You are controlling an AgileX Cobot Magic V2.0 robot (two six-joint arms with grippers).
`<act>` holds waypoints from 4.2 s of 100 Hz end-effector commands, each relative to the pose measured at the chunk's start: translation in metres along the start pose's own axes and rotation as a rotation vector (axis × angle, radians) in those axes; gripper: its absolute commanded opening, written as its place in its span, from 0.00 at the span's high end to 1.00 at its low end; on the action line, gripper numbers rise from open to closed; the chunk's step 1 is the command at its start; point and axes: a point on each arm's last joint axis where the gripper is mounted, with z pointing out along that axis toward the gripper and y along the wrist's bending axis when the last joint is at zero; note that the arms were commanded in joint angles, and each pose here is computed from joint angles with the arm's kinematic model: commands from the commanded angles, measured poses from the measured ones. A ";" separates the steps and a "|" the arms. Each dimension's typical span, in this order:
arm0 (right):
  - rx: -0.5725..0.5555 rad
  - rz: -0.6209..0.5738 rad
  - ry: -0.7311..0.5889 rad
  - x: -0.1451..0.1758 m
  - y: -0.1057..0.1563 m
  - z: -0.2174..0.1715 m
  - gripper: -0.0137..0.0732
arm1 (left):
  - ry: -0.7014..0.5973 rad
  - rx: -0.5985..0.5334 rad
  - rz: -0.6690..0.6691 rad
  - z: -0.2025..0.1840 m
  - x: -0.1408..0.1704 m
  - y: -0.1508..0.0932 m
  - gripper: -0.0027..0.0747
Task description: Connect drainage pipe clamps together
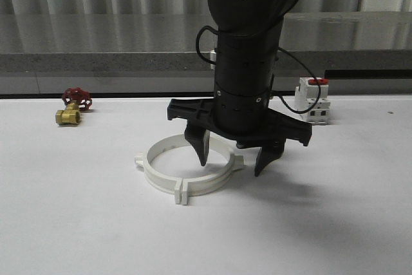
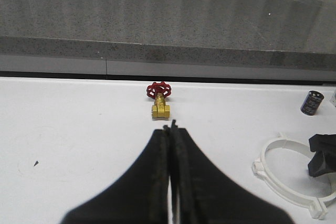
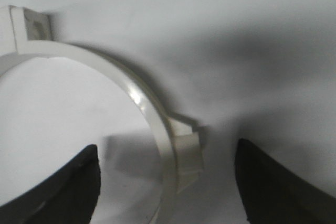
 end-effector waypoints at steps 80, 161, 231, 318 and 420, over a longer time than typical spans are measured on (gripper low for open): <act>-0.018 -0.214 -0.403 -0.075 -0.072 -0.138 0.22 | -0.092 0.017 -0.001 -0.002 -0.015 -0.003 0.99; 0.090 -0.079 -0.505 0.024 -0.232 -0.191 0.92 | -0.092 0.017 -0.001 -0.002 -0.015 -0.003 0.99; 0.099 -0.074 -0.506 0.027 -0.235 -0.193 0.92 | -0.092 0.017 -0.001 -0.002 -0.015 -0.003 0.99; -0.031 -0.099 -0.684 0.041 -0.253 -0.225 0.92 | -0.092 0.017 -0.001 -0.002 -0.015 -0.003 0.99; -0.235 -0.331 -1.194 0.116 -0.272 -0.197 0.92 | -0.092 0.017 -0.001 -0.002 -0.015 -0.003 0.99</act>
